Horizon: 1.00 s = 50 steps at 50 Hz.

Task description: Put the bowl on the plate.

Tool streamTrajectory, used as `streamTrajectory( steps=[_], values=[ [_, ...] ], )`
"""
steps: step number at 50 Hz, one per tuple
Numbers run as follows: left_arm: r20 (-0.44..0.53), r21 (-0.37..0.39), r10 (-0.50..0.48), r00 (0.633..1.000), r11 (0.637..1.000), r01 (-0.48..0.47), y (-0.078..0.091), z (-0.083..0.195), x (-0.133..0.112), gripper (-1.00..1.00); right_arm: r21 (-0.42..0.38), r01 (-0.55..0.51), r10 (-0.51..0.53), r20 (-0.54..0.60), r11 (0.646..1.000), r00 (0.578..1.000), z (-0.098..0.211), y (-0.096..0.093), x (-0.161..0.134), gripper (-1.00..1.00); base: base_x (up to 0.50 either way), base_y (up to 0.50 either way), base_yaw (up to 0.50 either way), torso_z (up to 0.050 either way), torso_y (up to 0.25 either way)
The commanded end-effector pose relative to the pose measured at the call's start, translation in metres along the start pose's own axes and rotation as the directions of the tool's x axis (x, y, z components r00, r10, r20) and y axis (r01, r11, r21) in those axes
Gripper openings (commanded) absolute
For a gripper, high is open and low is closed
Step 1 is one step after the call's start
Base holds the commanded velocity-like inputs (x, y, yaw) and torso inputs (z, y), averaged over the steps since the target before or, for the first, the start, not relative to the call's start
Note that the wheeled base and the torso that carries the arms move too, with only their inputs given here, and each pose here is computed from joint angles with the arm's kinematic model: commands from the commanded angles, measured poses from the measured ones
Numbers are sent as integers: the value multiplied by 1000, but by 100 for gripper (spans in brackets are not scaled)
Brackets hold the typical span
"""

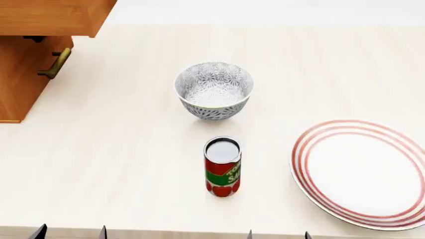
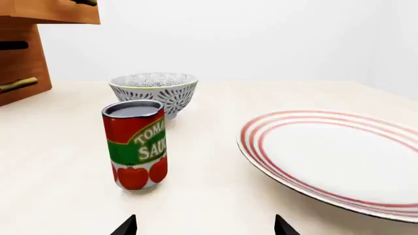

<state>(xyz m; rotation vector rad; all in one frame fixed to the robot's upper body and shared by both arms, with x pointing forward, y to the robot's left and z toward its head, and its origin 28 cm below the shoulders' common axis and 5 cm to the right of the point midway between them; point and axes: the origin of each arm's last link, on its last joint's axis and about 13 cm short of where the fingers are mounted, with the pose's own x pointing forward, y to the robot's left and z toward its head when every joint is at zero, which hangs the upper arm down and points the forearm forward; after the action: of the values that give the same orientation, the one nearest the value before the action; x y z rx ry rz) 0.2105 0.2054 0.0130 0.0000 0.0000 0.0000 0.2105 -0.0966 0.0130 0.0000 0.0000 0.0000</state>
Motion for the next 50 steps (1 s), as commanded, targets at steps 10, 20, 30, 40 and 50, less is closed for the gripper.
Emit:
streamTrajectory(
  steps=[10, 20, 30, 40, 50],
  values=[
    [24, 23, -30, 999, 999, 30, 1, 1, 4, 100, -17, 13, -13, -7, 1000, 1000, 12, -2, 5, 100, 0, 0, 0, 0, 0],
    [55, 41, -26, 998, 999, 24, 3, 11, 8, 100, -36, 51, -50, 23, 998, 998, 35, -14, 11, 100, 0, 0, 0, 0, 0],
    [93, 37, -16, 996, 999, 12, 6, 24, 13, 100, -31, 88, -87, 44, 996, 995, 48, -22, 15, 100, 0, 0, 0, 0, 0],
    [110, 2, -13, 994, 1000, 13, 7, 30, 17, 100, -10, 120, -120, 35, 993, 992, 58, -29, 18, 100, 0, 0, 0, 0, 0],
    [118, 7, -14, 993, 1000, 13, 7, 29, 17, 100, -20, 101, -100, 65, 995, 993, 65, -31, 17, 100, 0, 0, 0, 0, 0]
  ],
)
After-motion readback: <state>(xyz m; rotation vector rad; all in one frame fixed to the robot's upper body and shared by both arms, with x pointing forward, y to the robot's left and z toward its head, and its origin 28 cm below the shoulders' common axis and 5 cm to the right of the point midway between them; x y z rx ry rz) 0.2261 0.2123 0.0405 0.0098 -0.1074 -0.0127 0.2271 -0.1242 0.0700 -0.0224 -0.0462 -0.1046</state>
